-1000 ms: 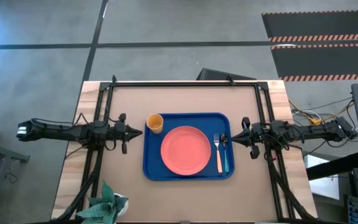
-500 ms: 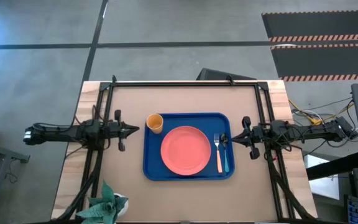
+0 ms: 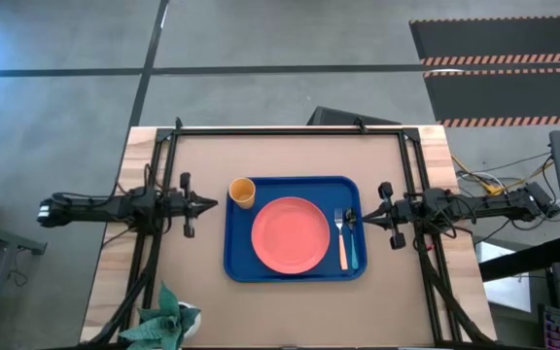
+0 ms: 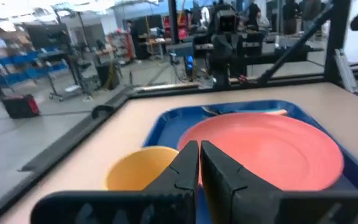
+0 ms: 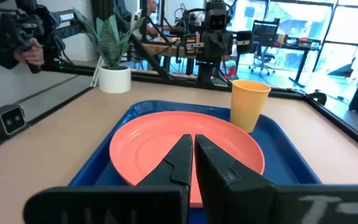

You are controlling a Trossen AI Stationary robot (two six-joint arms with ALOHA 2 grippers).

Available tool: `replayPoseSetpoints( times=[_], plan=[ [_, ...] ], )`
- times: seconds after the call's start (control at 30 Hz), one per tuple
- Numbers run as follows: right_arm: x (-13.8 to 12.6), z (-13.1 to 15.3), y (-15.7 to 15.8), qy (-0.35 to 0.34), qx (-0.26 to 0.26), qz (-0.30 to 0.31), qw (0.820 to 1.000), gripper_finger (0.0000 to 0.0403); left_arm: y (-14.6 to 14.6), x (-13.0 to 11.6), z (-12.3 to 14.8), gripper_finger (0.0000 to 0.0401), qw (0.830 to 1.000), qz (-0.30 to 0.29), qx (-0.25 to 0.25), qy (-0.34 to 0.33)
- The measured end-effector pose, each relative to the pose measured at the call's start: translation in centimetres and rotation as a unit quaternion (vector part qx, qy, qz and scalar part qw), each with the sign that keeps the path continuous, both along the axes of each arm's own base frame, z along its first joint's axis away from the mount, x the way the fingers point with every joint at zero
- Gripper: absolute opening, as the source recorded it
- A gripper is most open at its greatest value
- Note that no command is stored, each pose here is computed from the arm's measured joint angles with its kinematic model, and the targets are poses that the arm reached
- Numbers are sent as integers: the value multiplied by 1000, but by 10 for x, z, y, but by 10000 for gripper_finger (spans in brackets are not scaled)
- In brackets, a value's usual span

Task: Pick and place plate/cup/fork/spoon on tray
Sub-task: Return to Home Position

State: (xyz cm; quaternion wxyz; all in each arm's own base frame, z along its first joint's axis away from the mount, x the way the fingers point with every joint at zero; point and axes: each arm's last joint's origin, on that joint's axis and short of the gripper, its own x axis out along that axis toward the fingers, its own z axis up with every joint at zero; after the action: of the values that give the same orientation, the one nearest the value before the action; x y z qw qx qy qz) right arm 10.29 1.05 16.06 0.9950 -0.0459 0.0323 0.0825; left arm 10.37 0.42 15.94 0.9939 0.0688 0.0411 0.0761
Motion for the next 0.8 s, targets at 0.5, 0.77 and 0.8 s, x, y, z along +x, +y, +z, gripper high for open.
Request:
replayPoseSetpoints(
  times=[0.5, 0.77, 0.8],
  plan=[
    [0, 0, 0, 1, -5, 0, 1000, 9, -3, -1, 0, 0, 998, -51, -27, -5],
    [0, 0, 0, 9, 56, -3, 998, 9, -3, 0, -1, 0, 998, -50, -27, 1],
    [0, 0, 0, 10, 64, -4, 998, 9, -3, 1, -1, 0, 998, -50, -27, 2]
  ],
)
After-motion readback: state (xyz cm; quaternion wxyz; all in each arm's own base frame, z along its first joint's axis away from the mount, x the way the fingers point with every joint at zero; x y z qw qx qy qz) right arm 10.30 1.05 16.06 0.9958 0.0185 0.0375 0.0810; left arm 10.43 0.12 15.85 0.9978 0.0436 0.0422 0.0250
